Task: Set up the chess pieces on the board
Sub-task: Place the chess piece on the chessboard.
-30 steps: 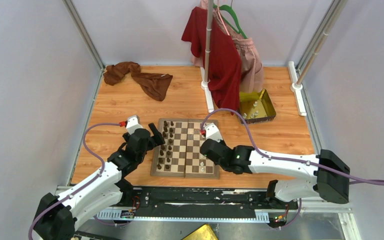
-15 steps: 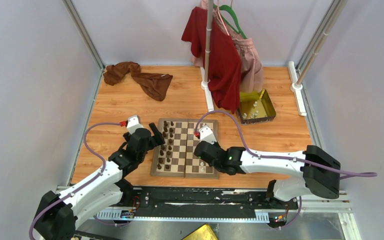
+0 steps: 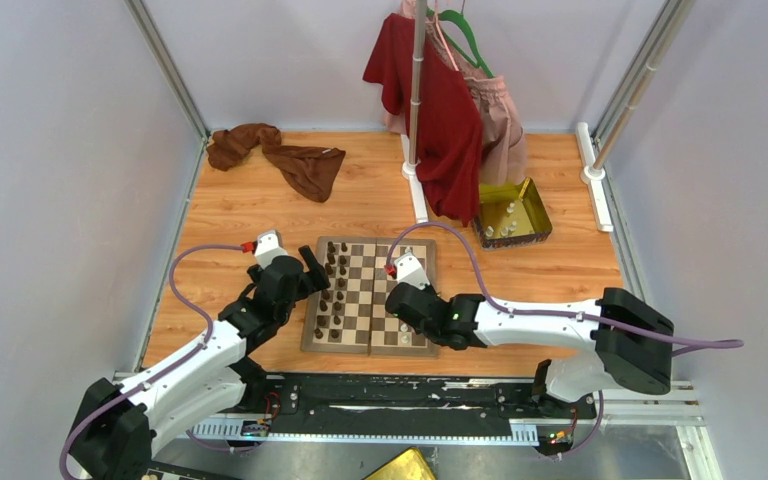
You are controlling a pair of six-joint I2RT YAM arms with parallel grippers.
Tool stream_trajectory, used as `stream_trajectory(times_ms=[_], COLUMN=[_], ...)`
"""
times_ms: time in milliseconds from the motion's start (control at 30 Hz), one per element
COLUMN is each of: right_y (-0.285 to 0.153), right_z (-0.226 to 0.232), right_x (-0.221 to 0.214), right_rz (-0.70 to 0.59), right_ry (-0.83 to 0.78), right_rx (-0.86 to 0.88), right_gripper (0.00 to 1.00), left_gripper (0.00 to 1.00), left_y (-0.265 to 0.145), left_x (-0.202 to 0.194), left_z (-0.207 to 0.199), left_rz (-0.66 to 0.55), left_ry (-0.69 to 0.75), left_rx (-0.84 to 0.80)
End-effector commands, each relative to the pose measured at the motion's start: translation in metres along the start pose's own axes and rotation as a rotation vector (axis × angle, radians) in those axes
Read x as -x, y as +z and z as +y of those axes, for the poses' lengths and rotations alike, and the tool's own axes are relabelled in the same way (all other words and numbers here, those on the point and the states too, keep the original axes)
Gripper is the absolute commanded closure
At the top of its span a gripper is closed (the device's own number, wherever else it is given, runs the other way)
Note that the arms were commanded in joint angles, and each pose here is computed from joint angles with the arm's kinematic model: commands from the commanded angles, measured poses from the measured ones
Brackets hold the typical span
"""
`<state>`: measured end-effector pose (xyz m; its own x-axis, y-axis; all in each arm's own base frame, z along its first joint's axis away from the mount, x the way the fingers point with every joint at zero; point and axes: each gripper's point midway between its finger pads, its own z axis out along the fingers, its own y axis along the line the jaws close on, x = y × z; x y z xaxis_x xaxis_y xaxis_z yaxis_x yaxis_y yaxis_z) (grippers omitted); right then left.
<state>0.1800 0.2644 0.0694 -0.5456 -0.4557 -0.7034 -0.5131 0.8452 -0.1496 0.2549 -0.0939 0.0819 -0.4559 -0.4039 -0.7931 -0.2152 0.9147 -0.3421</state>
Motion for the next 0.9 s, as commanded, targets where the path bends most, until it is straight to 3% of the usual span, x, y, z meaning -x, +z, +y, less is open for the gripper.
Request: stream_trajectory(times_ms=[0, 867], right_y=[0.0004, 0.0103], right_z=[0.0053, 0.0000], right_x=[0.0058, 0.0062], right_rz=[-0.021, -0.008], right_ry=[-0.006, -0.011], right_rx=[0.003, -0.010], right_gripper=[1.00, 1.00], left_gripper=[0.00, 0.00], left_y=[0.0029, 0.0075], left_x=[0.0050, 0.0038], left_z=[0.0009, -0.0008], left_rz=[-0.031, -0.024], left_ry=[-0.025, -0.013], left_rx=[0.008, 0.016])
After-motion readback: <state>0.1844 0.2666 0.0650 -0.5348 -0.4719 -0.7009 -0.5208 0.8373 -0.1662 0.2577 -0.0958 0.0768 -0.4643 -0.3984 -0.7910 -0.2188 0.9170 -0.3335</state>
